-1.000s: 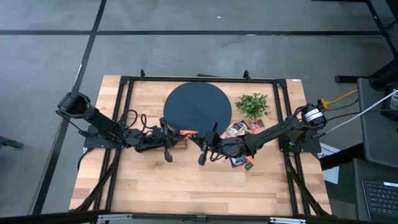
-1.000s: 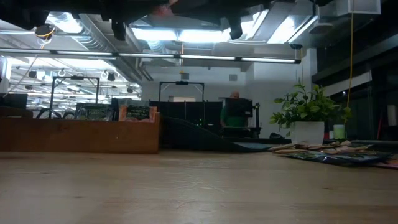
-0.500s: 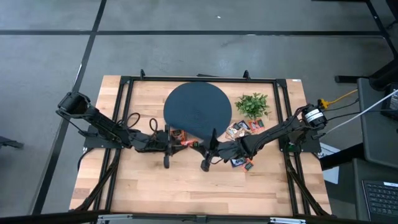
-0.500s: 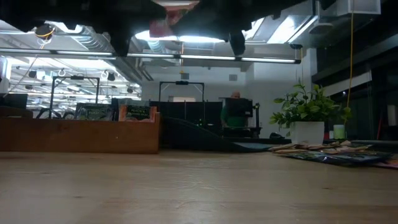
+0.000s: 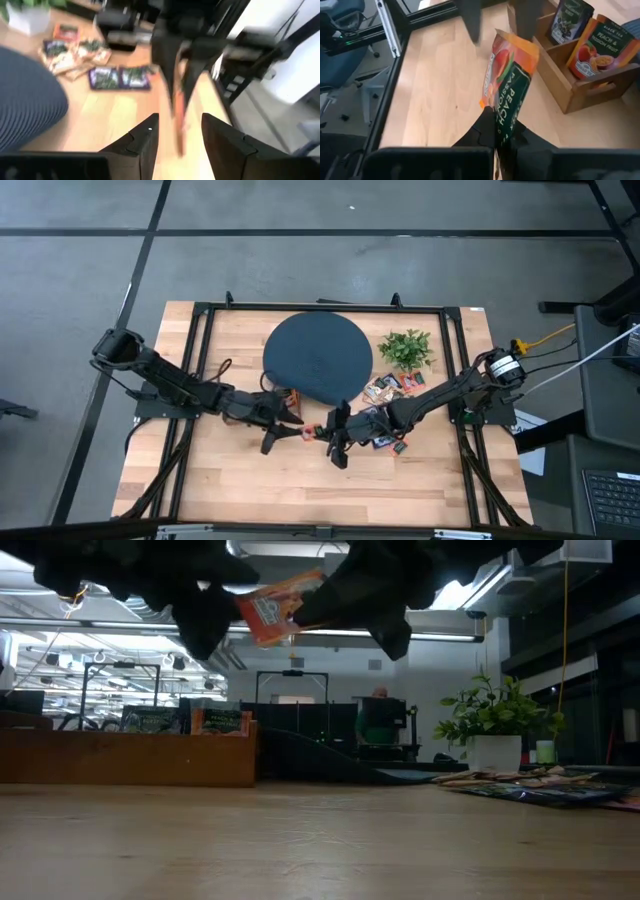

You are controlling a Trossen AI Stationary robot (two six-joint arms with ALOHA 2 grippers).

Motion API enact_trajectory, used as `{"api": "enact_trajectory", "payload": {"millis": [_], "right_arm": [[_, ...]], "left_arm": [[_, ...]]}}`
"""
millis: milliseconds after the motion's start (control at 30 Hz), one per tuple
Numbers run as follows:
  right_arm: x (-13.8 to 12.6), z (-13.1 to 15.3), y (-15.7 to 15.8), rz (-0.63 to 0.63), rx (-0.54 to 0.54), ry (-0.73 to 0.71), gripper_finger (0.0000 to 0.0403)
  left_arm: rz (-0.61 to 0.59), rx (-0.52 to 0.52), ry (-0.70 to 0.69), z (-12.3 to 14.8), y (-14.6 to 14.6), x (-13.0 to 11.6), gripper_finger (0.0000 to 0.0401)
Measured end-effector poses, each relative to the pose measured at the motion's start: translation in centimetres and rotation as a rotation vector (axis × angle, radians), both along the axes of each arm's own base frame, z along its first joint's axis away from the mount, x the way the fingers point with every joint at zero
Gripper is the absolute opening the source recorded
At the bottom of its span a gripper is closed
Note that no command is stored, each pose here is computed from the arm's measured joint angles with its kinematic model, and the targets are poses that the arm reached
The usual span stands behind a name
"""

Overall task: Pick & Place Tea
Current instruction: Put the orange tea bag into the right section of the wooden organizer

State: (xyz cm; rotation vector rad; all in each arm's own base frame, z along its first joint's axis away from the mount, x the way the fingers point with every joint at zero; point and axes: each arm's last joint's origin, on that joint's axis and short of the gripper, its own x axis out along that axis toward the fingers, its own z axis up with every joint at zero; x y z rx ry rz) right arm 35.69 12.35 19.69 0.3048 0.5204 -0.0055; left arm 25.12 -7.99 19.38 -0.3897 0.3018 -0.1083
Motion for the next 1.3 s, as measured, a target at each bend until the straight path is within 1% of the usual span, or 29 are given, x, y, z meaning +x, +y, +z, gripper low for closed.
{"api": "enact_trajectory", "payload": {"millis": [200, 300, 400, 600, 700, 833, 1000, 1133, 1300], "right_arm": [[0.0, 0.0, 0.0, 0.001, 0.001, 0.000, 0.0004], [0.0, 0.0, 0.0, 0.000, 0.000, -0.001, 0.0004], [0.0, 0.0, 0.0, 0.001, -0.001, -0.001, 0.0004], [0.0, 0.0, 0.0, 0.003, -0.004, -0.003, 0.0004], [0.0, 0.1, 0.0, 0.004, -0.005, -0.009, 0.0004], [0.1, 0.2, 0.0, 0.011, -0.013, -0.027, 0.0005], [0.1, 0.2, 0.0, 0.012, -0.014, -0.025, 0.0006], [0.1, 0.2, 0.0, 0.013, -0.017, -0.024, 0.0007], [0.1, 0.2, 0.0, 0.014, -0.019, -0.023, 0.0008]], "left_arm": [[-0.018, 0.069, 0.019, 1.3, -0.3, 0.9, 0.0148], [-0.022, 0.087, 0.032, 1.9, -0.4, 1.2, 0.0148], [-0.024, 0.099, 0.068, 1.9, -0.4, 1.2, 0.0148], [-0.018, 0.082, 0.077, 1.8, -0.4, 1.3, 0.0146], [-0.040, 0.068, 0.099, 1.4, -0.3, 1.5, 0.0140], [-0.046, 0.039, 0.120, 0.9, 0.1, 1.9, 0.0126], [-0.041, 0.054, 0.073, 1.2, 0.4, 2.2, 0.0101], [-0.068, 0.059, 0.041, 1.5, 0.3, 2.3, 0.0076], [-0.098, 0.063, 0.046, 1.4, 0.2, 2.3, 0.0035]]}}
